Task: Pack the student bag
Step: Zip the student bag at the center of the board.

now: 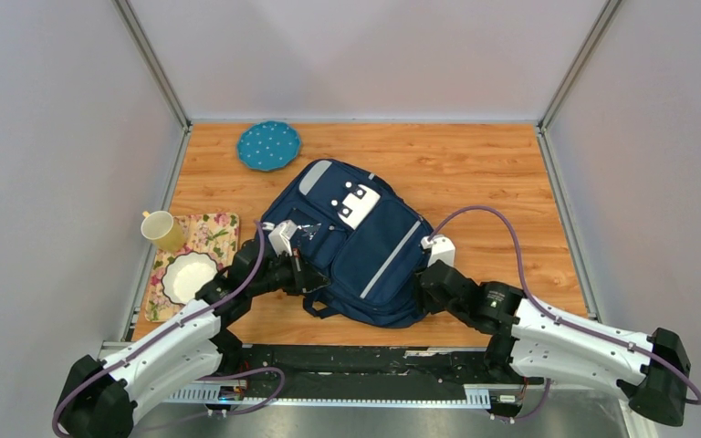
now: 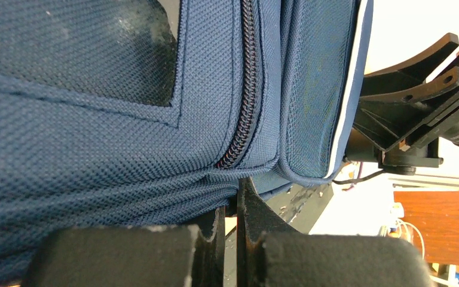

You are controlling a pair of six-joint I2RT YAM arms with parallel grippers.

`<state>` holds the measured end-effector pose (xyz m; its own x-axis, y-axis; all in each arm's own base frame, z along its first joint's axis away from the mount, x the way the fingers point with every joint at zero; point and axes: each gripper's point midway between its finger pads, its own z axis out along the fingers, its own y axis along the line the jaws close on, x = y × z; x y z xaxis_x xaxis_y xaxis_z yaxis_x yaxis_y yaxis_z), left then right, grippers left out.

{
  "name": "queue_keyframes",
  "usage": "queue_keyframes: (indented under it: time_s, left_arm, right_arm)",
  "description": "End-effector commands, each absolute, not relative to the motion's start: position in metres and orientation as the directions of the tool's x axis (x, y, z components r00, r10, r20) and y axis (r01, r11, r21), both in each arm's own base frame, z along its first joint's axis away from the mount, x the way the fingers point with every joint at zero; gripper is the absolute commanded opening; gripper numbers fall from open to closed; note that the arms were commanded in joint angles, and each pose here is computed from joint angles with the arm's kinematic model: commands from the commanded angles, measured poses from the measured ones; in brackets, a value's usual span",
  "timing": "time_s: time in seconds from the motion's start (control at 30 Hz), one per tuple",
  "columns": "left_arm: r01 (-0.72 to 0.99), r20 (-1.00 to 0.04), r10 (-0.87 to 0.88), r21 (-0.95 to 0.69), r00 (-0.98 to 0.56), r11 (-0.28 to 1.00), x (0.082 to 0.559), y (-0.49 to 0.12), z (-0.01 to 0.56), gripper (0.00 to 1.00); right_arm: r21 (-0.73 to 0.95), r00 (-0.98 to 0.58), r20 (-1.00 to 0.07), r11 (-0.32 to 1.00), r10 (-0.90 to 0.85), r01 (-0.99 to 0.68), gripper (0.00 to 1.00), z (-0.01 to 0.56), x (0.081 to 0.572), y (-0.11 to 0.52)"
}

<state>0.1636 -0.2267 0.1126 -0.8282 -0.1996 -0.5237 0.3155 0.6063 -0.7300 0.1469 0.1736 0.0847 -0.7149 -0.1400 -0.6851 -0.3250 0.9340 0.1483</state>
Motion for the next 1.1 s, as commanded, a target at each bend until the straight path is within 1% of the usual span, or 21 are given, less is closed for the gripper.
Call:
queue_keyframes:
  time_s: [0.0,0.07,0.13,0.23,0.27,0.47,0.53,0.63,0.67,0.7,0.77,0.93,0.97,1.0,1.03,1.07]
  left_arm:
    - [0.38,-0.542,-0.121,-0.713,-0.831,0.589,0.151,-0.228,0.115,0.0]
    - [0.383,-0.547,-0.124,-0.713,-0.828,0.587,0.152,-0.228,0.117,0.0]
    - [0.387,-0.549,-0.123,-0.714,-0.827,0.584,0.152,-0.228,0.118,0.0]
    - [0.396,-0.554,-0.121,-0.716,-0.824,0.575,0.154,-0.231,0.122,0.0]
    - [0.397,-0.554,-0.121,-0.717,-0.824,0.573,0.154,-0.231,0.123,0.0]
    - [0.41,-0.567,-0.126,-0.714,-0.814,0.568,0.158,-0.232,0.131,0.0]
    - [0.415,-0.572,-0.128,-0.714,-0.81,0.564,0.159,-0.232,0.134,0.0]
    - [0.417,-0.575,-0.13,-0.713,-0.808,0.564,0.16,-0.231,0.136,0.0]
    - [0.417,-0.574,-0.127,-0.713,-0.809,0.564,0.159,-0.231,0.136,0.0]
    - [0.42,-0.579,-0.13,-0.711,-0.805,0.563,0.16,-0.23,0.137,0.0]
    - [0.423,-0.578,-0.122,-0.71,-0.807,0.563,0.159,-0.23,0.137,0.0]
    - [0.426,-0.582,-0.103,-0.693,-0.806,0.581,0.16,-0.226,0.135,0.0]
    - [0.416,-0.582,-0.103,-0.683,-0.807,0.6,0.162,-0.223,0.132,0.0]
    - [0.42,-0.591,-0.094,-0.666,-0.801,0.616,0.164,-0.22,0.132,0.03]
    - [0.409,-0.582,-0.076,-0.652,-0.81,0.638,0.162,-0.216,0.127,0.11]
    - [0.415,-0.587,-0.065,-0.642,-0.807,0.645,0.162,-0.215,0.127,0.33]
  right_arm:
    - [0.178,-0.692,-0.706,0.909,-0.148,-0.376,0.44,0.107,0.147,0.182]
    - [0.193,-0.697,-0.699,0.895,-0.162,-0.402,0.42,0.108,0.143,0.187]
    - [0.17,-0.711,-0.68,0.905,-0.179,-0.39,0.4,0.101,0.142,0.185]
    - [0.145,-0.724,-0.658,0.908,-0.208,-0.393,0.31,0.096,0.143,0.186]
    - [0.115,-0.741,-0.628,0.915,-0.236,-0.388,0.31,0.088,0.141,0.184]
    - [0.024,-0.753,-0.594,0.929,-0.283,-0.368,0.32,0.084,0.143,0.18]
    - [0.004,-0.763,-0.586,0.94,-0.273,-0.34,0.31,0.083,0.146,0.179]
    - [-0.042,-0.773,-0.568,0.947,-0.284,-0.318,0.23,0.079,0.148,0.173]
    - [-0.055,-0.772,-0.568,0.949,-0.286,-0.311,0.13,0.078,0.149,0.171]
    - [-0.061,-0.772,-0.567,0.949,-0.288,-0.31,0.1,0.078,0.149,0.171]
    - [-0.068,-0.772,-0.567,0.951,-0.286,-0.302,0.0,0.078,0.15,0.169]
    - [-0.066,-0.753,-0.613,0.966,-0.238,-0.251,0.0,0.09,0.156,0.162]
    - [-0.054,-0.744,-0.638,0.976,-0.198,-0.213,0.0,0.096,0.159,0.158]
    - [-0.048,-0.742,-0.646,0.979,-0.183,-0.199,0.0,0.099,0.159,0.156]
    - [-0.032,-0.74,-0.651,0.981,-0.166,-0.191,0.0,0.101,0.158,0.155]
    - [0.01,-0.742,-0.656,0.981,-0.14,-0.194,0.0,0.104,0.156,0.159]
